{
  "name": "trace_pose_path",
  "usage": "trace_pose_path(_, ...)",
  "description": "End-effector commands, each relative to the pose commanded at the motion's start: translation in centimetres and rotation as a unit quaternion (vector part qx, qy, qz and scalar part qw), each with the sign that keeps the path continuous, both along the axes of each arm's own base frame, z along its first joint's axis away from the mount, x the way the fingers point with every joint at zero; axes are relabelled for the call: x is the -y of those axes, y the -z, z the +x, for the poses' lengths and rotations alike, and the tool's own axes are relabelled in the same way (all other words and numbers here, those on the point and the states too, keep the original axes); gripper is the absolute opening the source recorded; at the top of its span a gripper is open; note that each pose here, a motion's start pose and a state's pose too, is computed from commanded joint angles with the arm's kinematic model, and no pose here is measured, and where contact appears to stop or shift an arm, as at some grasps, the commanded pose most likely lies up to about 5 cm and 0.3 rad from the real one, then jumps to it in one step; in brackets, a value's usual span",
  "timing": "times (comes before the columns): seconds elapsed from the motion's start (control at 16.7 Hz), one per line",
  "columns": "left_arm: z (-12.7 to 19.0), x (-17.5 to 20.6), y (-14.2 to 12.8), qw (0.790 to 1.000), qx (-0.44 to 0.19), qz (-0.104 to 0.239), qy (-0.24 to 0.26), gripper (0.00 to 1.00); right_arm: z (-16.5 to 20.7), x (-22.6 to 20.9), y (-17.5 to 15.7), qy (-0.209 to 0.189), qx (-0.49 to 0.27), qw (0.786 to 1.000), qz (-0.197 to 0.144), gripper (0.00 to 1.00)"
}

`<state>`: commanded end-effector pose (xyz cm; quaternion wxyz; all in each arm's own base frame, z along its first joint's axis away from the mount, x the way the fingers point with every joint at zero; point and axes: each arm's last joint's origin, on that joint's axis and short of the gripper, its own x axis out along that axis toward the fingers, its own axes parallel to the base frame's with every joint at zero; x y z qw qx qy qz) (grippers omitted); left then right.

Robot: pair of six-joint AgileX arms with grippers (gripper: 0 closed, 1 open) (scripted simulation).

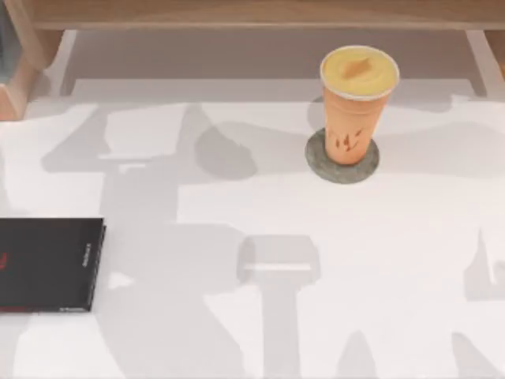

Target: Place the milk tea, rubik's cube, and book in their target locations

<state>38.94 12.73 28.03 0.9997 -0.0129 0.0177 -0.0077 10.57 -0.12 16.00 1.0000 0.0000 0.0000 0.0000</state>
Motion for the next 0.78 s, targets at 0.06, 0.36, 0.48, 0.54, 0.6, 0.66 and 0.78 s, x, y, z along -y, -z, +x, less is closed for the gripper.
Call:
trace_pose_path(0.06, 1.2, -1.0, 0.6, 1.0, 0.003, 0.0, 0.0, 1.0, 0.0, 0.0, 0.0, 0.0, 0.0, 1.0, 0.0, 1.0)
trace_pose_path(0.36, 4.8, -4.1, 3.1, 1.0, 0.014, 0.0, 0.001, 1.0, 0.0, 0.0, 0.0, 0.0, 0.0, 1.0, 0.0, 1.0)
trace_pose_path(0.48, 4.9, -4.3, 3.2, 1.0, 0.015, 0.0, 0.001, 1.0, 0.0, 0.0, 0.0, 0.0, 0.0, 1.0, 0.0, 1.0)
trace_pose_path(0.54, 4.9, -4.3, 3.2, 1.0, 0.015, 0.0, 0.001, 1.0, 0.0, 0.0, 0.0, 0.0, 0.0, 1.0, 0.0, 1.0)
trace_pose_path(0.6, 4.9, -4.3, 3.2, 1.0, 0.015, 0.0, 0.001, 1.0, 0.0, 0.0, 0.0, 0.0, 0.0, 1.0, 0.0, 1.0)
trace_pose_path(0.66, 4.9, -4.0, 3.3, 1.0, 0.013, -0.001, 0.002, 1.0, 0.0, 0.0, 0.0, 0.0, 0.0, 1.0, 0.0, 1.0)
trace_pose_path(0.78, 5.2, -4.1, 3.2, 1.0, 0.014, 0.0, 0.001, 1.0, 0.0, 0.0, 0.0, 0.0, 0.0, 1.0, 0.0, 1.0)
